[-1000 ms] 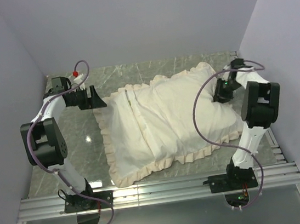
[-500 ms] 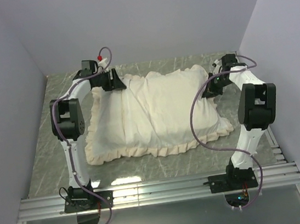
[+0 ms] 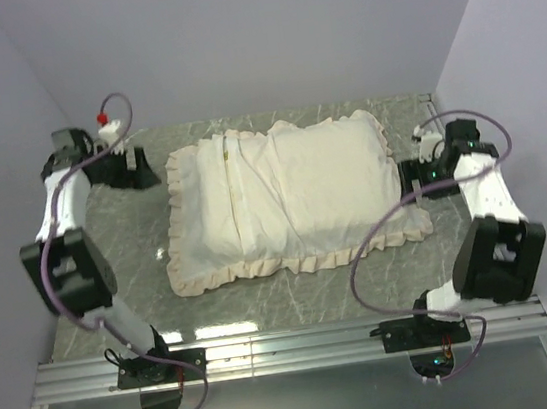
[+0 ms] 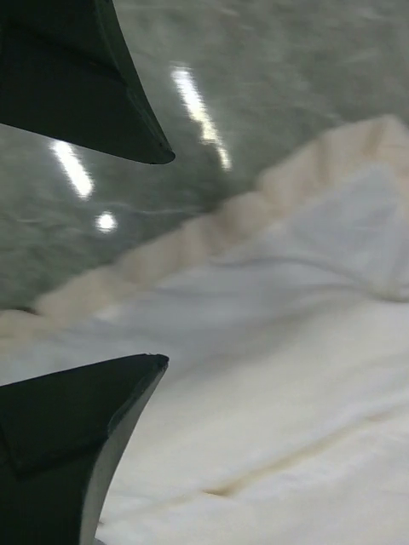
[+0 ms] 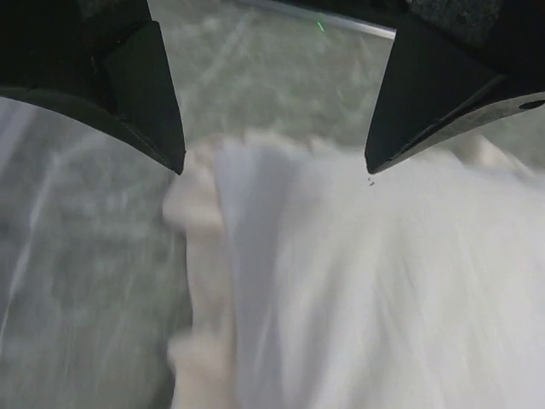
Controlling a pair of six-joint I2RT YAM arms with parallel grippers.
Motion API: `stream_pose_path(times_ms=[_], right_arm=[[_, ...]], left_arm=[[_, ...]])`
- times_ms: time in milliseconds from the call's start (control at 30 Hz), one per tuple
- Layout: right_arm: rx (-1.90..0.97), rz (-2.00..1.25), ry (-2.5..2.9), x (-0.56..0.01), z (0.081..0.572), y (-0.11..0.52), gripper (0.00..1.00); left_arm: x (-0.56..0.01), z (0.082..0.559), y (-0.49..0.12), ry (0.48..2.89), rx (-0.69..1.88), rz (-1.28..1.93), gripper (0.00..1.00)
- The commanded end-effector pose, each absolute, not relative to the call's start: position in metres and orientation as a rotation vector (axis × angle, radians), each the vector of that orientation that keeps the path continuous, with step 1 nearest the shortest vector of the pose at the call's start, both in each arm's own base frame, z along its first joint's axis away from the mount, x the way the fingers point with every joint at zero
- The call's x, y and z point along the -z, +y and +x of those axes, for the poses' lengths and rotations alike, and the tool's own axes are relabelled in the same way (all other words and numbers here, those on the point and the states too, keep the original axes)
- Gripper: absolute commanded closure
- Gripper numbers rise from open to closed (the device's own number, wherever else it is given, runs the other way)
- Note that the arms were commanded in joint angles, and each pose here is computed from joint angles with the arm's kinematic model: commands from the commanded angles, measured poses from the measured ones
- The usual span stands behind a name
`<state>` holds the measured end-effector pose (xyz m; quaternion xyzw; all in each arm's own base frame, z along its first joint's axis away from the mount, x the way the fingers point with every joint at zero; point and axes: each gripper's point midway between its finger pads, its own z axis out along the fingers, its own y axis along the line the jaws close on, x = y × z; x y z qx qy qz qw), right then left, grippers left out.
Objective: Put the pillow into the pillowcase
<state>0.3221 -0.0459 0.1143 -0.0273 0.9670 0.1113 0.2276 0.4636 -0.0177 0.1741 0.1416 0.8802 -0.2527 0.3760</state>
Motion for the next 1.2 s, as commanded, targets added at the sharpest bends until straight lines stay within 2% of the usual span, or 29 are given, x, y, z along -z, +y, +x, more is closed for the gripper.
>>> stream_pose_path(times_ms=[0,33,100,167,333,533,667,733,767,833,867,933,967,1000,1067,1167], right_arm=[[0.021,-0.437,2.674,-0.101,0.275,-0.076,0.07],[0.082,-0.472,2.66,-0.095,0.269,-0.081,0.07],[0.161,-0.489,2.634,-0.089,0.268,-0.088,0.07],[0.194,-0.51,2.635,-0.083,0.267,-0.092,0.07],[0.151,-0.553,2.636,-0.056,0.269,-0.082,0.07],[0.156,-0.639,2.652,-0.028,0.266,-0.059,0.07],[0.133,-0.689,2.681,-0.012,0.261,-0.047,0.11],[0.127,-0.699,2.699,-0.006,0.257,-0.047,0.16],[0.135,-0.699,2.706,-0.005,0.256,-0.048,0.23],[0.156,-0.685,2.709,-0.003,0.256,-0.051,0.34],[0.171,-0.681,2.713,-0.002,0.256,-0.053,0.49],[0.194,-0.647,2.712,-0.005,0.257,-0.06,0.69],[0.185,-0.628,2.714,-0.007,0.256,-0.062,0.97],[0.185,-0.593,2.68,-0.02,0.267,-0.065,1.0],[0.147,-0.512,2.684,-0.038,0.265,-0.07,1.0],[0.098,-0.418,2.532,-0.105,0.285,-0.068,1.0]], left_arm=[[-0.149,0.357,-0.017,2.323,0.542,0.742,0.01],[-0.119,0.328,-0.016,2.358,0.53,0.815,0.01],[-0.114,0.306,-0.011,2.334,0.431,0.909,0.01],[-0.098,0.279,-0.018,2.364,0.489,0.943,0.01],[-0.074,0.245,-0.032,2.366,0.563,1.039,0.01],[-0.039,0.218,-0.041,2.35,0.416,1.281,0.01],[-0.016,0.214,-0.041,2.396,0.334,1.35,0.01],[-0.006,0.218,-0.04,2.431,0.317,1.336,0.01],[-0.002,0.22,-0.035,2.46,0.279,1.328,0.01],[0.005,0.228,-0.03,2.506,0.236,1.284,0.1],[0.007,0.229,-0.028,2.527,0.226,1.278,0.28],[0.006,0.233,-0.027,2.564,0.234,1.231,0.6],[0.0,0.237,-0.026,2.563,0.234,1.196,0.87],[-0.008,0.24,-0.033,2.54,0.292,1.16,0.96],[-0.037,0.254,-0.027,2.51,0.343,1.037,1.0],[-0.109,0.285,-0.02,2.363,0.38,0.885,1.0]])
